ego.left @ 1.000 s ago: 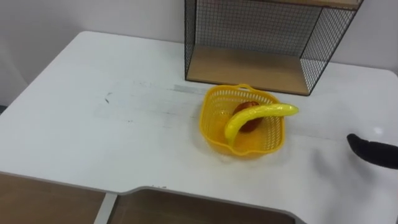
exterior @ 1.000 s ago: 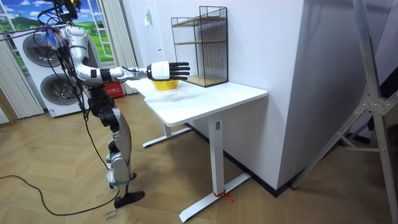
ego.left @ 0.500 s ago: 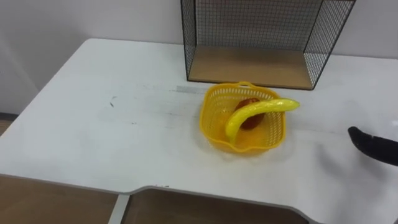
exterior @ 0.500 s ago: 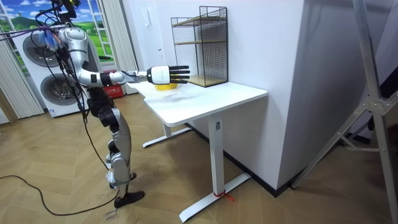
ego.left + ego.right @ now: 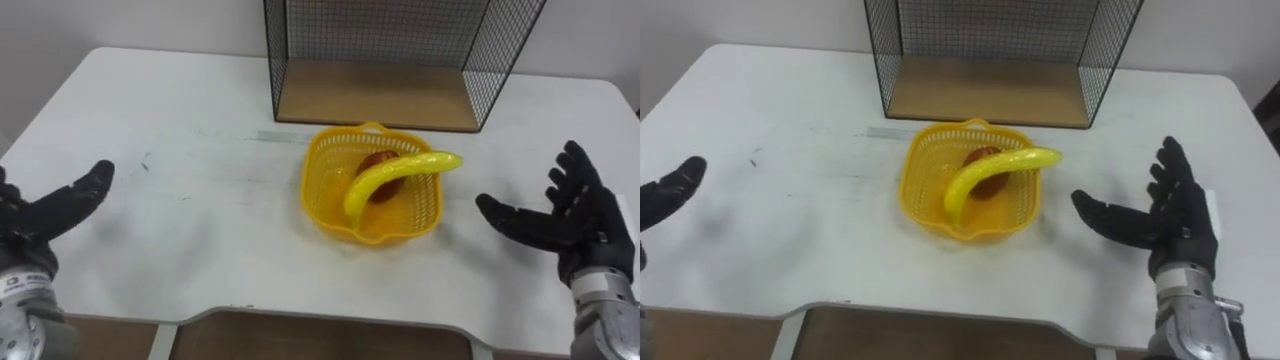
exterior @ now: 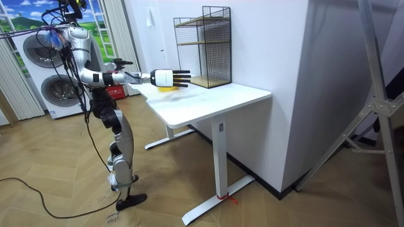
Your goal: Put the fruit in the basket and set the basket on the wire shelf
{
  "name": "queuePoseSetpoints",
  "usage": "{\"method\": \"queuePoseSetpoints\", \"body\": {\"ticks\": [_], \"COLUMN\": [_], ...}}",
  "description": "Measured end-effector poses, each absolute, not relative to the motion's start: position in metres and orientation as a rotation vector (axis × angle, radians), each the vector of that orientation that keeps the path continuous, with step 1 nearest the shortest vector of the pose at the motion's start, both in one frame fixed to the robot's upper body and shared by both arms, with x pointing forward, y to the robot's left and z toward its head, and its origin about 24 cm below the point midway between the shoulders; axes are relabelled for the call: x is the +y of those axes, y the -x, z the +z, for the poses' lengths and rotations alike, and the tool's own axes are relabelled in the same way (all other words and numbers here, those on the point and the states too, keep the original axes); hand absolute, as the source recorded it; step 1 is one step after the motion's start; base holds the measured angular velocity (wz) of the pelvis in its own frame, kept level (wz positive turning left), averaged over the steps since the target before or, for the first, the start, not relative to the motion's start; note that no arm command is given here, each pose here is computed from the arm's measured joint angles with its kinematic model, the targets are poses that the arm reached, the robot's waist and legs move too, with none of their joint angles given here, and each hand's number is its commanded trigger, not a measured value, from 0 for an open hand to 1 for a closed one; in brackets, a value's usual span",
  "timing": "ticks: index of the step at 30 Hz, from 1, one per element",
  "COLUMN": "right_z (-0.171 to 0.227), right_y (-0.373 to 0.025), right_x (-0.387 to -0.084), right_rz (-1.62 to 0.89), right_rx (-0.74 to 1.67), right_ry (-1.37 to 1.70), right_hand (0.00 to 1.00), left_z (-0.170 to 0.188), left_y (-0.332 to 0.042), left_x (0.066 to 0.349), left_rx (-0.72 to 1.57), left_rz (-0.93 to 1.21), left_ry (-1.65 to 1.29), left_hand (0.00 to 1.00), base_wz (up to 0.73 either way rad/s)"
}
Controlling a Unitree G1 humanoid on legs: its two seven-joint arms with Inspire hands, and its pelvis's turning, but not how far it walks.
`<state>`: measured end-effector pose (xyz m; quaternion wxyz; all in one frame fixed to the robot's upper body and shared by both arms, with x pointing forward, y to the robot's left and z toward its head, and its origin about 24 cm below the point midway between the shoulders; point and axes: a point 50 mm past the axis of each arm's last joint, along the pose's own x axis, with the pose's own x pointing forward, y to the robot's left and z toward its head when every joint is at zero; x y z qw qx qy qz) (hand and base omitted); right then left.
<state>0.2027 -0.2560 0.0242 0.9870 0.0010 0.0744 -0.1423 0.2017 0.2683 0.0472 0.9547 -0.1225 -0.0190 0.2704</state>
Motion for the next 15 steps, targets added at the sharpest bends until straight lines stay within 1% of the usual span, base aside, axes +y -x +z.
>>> {"method": "queuePoseSetpoints", "body": {"ticks": [5, 8, 15], "right_z": [0.015, 0.014, 0.006], "right_y": [-0.203, -0.204, -0.208], "right_x": [-0.234, -0.228, -0.218], "right_rz": [-0.184, -0.158, -0.150], "right_rx": [0.174, 0.175, 0.196], "right_ry": [-0.055, -0.098, -0.201], "right_hand": [0.00, 0.00, 0.00], "left_z": [0.032, 0.029, 0.015], "left_y": [-0.209, -0.211, -0.211], "left_x": [0.241, 0.228, 0.218], "left_rx": [0.038, 0.057, 0.128], "left_rz": [0.382, 0.307, 0.246], "left_ry": [0.286, 0.301, 0.305], "left_hand": [0.00, 0.00, 0.00], "base_wz": [-0.08, -0.01, -0.04]}}
